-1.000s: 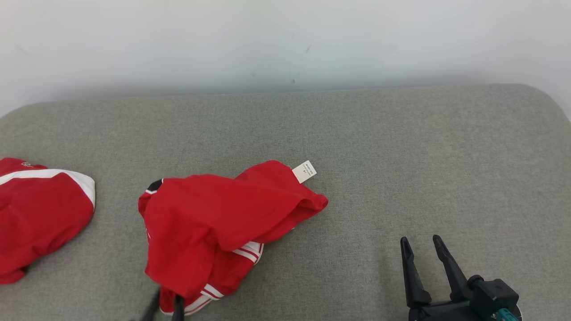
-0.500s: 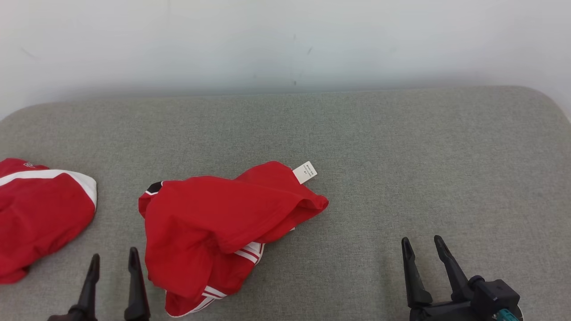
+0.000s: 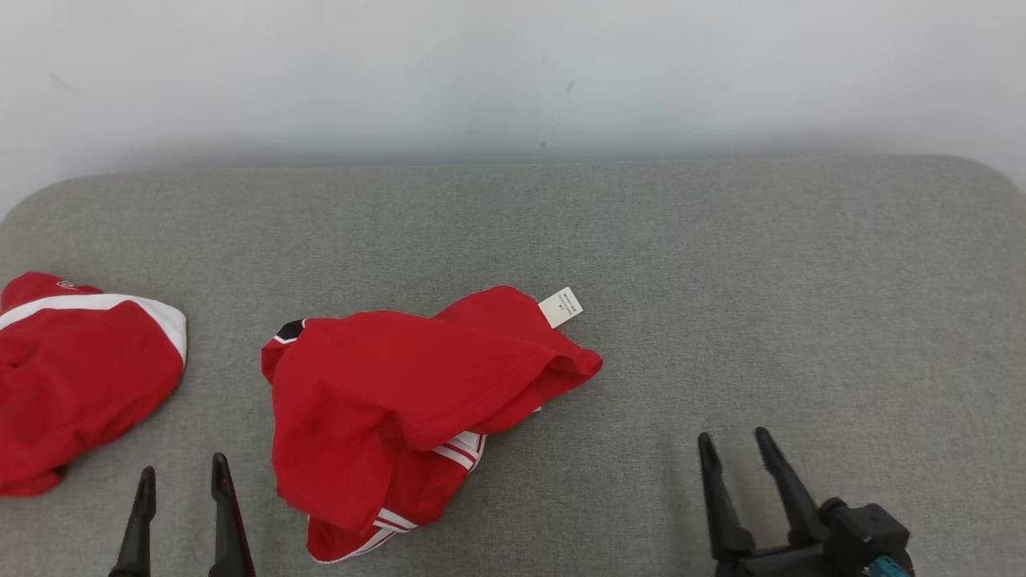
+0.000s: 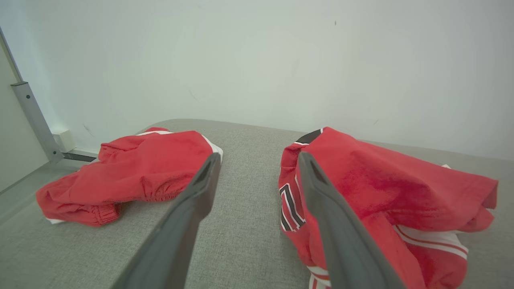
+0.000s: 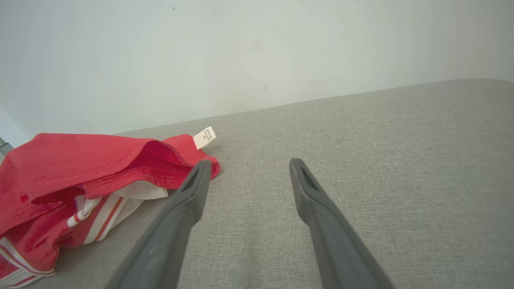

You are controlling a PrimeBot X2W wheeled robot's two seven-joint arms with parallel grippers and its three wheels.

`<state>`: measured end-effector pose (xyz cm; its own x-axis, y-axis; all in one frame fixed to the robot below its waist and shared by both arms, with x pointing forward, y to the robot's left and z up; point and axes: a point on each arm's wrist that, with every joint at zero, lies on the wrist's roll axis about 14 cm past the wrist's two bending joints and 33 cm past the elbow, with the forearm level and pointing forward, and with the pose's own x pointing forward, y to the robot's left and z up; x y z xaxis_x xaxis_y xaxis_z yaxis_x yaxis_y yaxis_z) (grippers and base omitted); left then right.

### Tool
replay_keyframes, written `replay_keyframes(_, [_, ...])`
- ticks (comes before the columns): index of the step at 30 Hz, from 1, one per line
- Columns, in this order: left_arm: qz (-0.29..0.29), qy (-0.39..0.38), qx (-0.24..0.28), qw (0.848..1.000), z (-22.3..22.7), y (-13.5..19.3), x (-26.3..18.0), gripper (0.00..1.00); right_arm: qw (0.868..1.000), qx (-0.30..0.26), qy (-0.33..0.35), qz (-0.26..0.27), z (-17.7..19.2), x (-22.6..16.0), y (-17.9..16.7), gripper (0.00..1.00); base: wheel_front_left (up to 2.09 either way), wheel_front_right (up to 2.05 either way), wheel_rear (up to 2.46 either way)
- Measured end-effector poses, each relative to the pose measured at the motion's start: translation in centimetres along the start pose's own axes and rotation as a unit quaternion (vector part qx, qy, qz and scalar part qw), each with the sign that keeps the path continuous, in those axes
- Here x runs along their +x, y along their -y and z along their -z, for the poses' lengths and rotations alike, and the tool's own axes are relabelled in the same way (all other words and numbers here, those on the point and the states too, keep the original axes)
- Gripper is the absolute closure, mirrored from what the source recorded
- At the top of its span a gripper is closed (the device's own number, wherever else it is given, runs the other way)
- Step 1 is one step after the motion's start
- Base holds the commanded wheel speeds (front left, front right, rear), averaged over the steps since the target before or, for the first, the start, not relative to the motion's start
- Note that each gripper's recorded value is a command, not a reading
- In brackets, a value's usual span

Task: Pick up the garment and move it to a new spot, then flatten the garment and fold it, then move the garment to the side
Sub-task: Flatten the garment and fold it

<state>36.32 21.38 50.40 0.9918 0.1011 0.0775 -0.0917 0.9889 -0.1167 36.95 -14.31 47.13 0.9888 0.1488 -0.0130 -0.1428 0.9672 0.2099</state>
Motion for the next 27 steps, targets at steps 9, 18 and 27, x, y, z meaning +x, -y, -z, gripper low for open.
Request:
replay_keyframes(9, [-0.013,-0.009,-0.004,1.000,0.5,-0.5,-0.8,0.00,0.996,0.006,-0.023,-0.086,1.4,1.6,-5.5,0.00,0.00,0.00,0.00])
replay_keyframes(18, [-0.030,-0.008,-0.008,0.999,0.3,-1.4,-1.7,0.00,0.985,0.005,-0.062,-0.164,3.3,4.5,-10.4,0.00,0.00,0.00,0.00])
replay_keyframes(27, [-0.052,-0.014,-0.015,0.998,0.5,-2.4,-2.6,0.00,0.977,0.027,-0.101,-0.186,4.6,8.2,-12.5,0.00,0.00,0.00,0.00])
